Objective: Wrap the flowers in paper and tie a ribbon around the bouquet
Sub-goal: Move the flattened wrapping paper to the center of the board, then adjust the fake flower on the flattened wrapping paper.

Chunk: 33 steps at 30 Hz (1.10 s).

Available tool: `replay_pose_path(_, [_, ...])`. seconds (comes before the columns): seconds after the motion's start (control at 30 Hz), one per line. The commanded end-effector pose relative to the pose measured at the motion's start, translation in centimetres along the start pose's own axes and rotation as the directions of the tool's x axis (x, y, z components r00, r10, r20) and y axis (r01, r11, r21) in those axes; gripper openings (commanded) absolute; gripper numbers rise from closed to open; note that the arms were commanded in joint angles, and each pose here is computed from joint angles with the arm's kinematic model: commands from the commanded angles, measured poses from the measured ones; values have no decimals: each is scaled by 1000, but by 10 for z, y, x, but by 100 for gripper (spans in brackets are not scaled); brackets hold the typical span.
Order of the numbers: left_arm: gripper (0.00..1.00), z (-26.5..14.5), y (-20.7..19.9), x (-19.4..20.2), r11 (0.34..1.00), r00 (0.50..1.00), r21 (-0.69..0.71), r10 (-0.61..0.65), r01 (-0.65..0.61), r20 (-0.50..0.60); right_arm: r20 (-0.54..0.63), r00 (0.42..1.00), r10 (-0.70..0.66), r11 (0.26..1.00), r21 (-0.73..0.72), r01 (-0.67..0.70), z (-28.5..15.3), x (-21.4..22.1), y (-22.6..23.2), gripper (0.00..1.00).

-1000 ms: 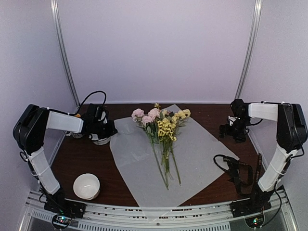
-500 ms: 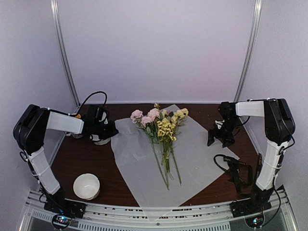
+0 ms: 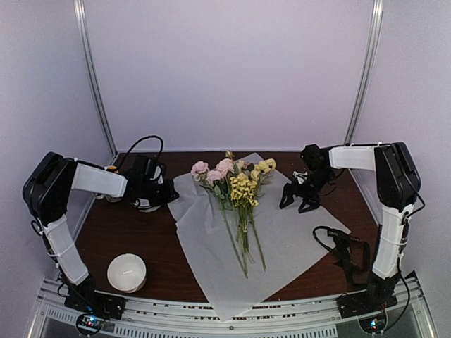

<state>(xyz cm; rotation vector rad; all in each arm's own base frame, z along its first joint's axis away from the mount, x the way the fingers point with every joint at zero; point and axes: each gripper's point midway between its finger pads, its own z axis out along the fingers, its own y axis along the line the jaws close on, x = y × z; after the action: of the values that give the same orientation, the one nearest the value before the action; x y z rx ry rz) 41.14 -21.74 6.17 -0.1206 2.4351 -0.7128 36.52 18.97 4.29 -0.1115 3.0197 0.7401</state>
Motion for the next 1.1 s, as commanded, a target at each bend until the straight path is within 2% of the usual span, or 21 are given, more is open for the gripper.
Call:
replay_pose_path(0.0, [0,5,-12,-9,1000,1000,17,6,-6,27,119,993,-4,988,155,-14,-37,-25,-10,86])
replay_pose_path(0.13, [0,-8,-8,-19,997,997,-43,59,-57,50,190,976,-103,954,297,43,-81,-9,-3,86])
replay_pose_path(0.17, [6,-12,-9,-22,995,995,-54,87,-84,56,202,972,-123,949,310,55,-87,-1,0,86])
replay_pose_path(0.2, [16,-19,-11,-27,992,992,-65,111,-107,66,204,969,-140,947,314,70,-88,8,5,86])
replay_pose_path(0.3, [58,-47,-20,-45,975,973,-124,200,-186,112,178,966,-189,945,300,130,-79,41,25,86])
replay_pose_path(0.33, [68,-59,-26,-51,962,960,-153,248,-228,133,166,964,-208,944,293,153,-74,51,32,86])
replay_pose_path(0.4, [81,-89,-48,-61,915,907,-218,379,-339,182,138,961,-239,938,288,192,-62,75,42,87])
replay_pose_path(0.5, [84,-133,-102,-55,787,762,-269,611,-555,215,142,955,-260,940,264,217,-48,99,57,87])
replay_pose_path(0.6, [80,-167,-151,-22,621,577,-232,782,-748,233,135,947,-291,937,238,255,-36,121,70,86])
replay_pose_path(0.67, [77,-180,-178,31,447,410,-129,881,-885,238,132,941,-312,933,230,277,-29,134,76,86])
replay_pose_path(0.73, [76,-191,-196,93,243,234,-1,936,-970,261,112,933,-341,924,221,311,-20,148,81,86])
replay_pose_path(0.83, [75,-205,-201,179,-40,3,132,949,-990,316,81,917,-391,908,199,369,-6,170,91,86])
replay_pose_path(0.93, [76,-208,-187,243,-276,-203,187,921,-943,333,66,898,-435,893,159,421,3,186,104,86])
replay_pose_path(1.0, [76,-200,-170,268,-413,-351,188,890,-891,291,65,883,-464,880,148,452,7,193,112,86])
replay_pose_path(1.07, [76,-184,-152,285,-516,-476,189,851,-835,220,64,875,-480,872,143,468,12,197,116,86])
